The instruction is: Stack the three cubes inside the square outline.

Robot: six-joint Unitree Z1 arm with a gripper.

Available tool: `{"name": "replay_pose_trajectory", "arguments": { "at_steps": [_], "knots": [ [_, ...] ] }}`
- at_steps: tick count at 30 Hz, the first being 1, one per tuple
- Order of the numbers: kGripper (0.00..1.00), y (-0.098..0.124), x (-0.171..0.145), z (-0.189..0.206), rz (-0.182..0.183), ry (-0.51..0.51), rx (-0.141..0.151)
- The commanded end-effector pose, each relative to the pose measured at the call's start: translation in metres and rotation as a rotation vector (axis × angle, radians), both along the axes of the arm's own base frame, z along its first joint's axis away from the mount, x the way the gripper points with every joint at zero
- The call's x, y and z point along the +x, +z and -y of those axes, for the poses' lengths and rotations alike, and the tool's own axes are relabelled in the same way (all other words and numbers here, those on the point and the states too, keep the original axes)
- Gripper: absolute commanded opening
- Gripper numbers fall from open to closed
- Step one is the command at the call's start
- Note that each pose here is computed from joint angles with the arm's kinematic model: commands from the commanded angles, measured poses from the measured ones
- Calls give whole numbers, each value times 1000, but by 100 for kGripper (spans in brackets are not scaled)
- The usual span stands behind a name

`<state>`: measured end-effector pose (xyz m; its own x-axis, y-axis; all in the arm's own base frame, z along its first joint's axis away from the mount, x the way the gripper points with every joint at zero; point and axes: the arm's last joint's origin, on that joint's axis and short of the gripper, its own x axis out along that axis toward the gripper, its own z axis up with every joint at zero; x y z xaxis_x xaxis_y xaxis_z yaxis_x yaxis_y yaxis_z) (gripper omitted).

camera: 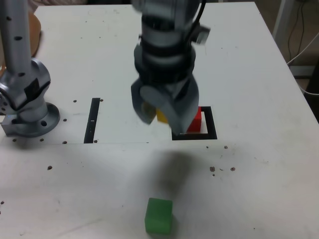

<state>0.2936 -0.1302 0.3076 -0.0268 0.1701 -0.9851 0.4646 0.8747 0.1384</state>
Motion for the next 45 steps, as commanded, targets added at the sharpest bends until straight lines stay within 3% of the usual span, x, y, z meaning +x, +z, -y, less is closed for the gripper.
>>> {"name": "replay_pose_trajectory", "arguments": {
  "at_steps": [1,7,21,32,40,45],
  "knots": [
    [8,14,4,-6,10,51,2],
    [6,26,14,-23,33,171,8],
    [6,-2,39,-34,-8,282,57],
    [6,-27,62,-39,-75,344,46],
    [7,-31,69,-48,-83,379,39],
    [7,-34,73,-55,-94,402,19]
  ]
}}
